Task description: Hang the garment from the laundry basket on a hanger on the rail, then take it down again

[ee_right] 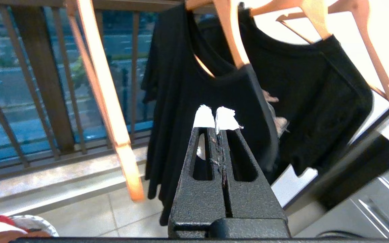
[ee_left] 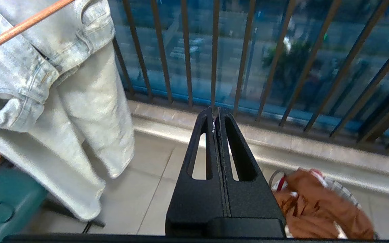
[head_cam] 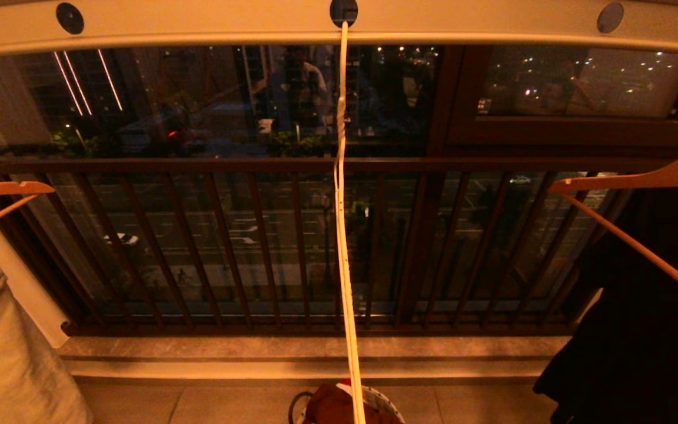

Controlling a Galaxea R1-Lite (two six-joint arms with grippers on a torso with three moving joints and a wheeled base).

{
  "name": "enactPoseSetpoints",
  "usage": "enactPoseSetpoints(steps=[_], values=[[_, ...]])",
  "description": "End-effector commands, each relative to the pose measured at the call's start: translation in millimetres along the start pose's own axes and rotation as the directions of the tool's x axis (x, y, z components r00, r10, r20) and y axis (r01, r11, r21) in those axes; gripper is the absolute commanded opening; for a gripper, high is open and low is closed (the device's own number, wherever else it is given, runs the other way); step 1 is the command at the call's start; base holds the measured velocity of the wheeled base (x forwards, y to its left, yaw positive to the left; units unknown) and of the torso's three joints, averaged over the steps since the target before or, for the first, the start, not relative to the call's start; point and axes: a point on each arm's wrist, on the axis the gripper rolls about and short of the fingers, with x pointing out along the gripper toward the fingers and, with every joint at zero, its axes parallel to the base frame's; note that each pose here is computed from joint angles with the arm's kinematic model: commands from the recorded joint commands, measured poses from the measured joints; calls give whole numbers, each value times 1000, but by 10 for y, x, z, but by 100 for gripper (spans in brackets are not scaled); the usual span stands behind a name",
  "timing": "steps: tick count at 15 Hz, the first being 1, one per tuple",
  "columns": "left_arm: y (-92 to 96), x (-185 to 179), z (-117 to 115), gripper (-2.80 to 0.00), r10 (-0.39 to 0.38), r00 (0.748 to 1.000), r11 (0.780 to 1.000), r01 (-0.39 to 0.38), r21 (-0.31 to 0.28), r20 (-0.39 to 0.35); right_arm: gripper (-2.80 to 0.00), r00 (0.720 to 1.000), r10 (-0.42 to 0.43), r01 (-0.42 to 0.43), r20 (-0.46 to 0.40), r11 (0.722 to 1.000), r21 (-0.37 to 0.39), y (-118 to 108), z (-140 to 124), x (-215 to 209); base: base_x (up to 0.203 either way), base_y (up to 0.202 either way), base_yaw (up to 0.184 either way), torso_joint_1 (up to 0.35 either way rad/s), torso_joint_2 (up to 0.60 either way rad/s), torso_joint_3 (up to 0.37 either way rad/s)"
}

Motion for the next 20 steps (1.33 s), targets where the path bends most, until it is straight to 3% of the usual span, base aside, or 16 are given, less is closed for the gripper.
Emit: enactPoseSetpoints(steps=[1,6,9,13,15,20], values=[[29,-86,-72,-280,-5,999,1000,6,-14,47,-280,1000,-13,13,28,1000,13,-39,-183,-124,0,0,0,0,0,0],[58,-157,-342,-280,-60,990,998,60,2,130,-280,993,121,-121,-11,993,-13,103,-728,-70,0,0,0,0,0,0],[28,-44,-472,-280,-76,988,996,69,52,138,-280,966,253,-255,56,966,36,195,-925,-22,0,0,0,0,0,0],[-42,181,-721,-280,-145,979,982,125,140,145,-280,925,363,-370,110,928,50,326,-1183,91,0,0,0,0,0,0],[-64,234,-805,-280,-190,972,972,166,167,138,-280,897,427,-434,115,900,47,387,-1265,146,0,0,0,0,0,0],[-83,297,-954,-280,-223,971,960,205,191,81,-280,867,485,-491,115,870,35,550,-1593,321,0,0,0,0,0,0]])
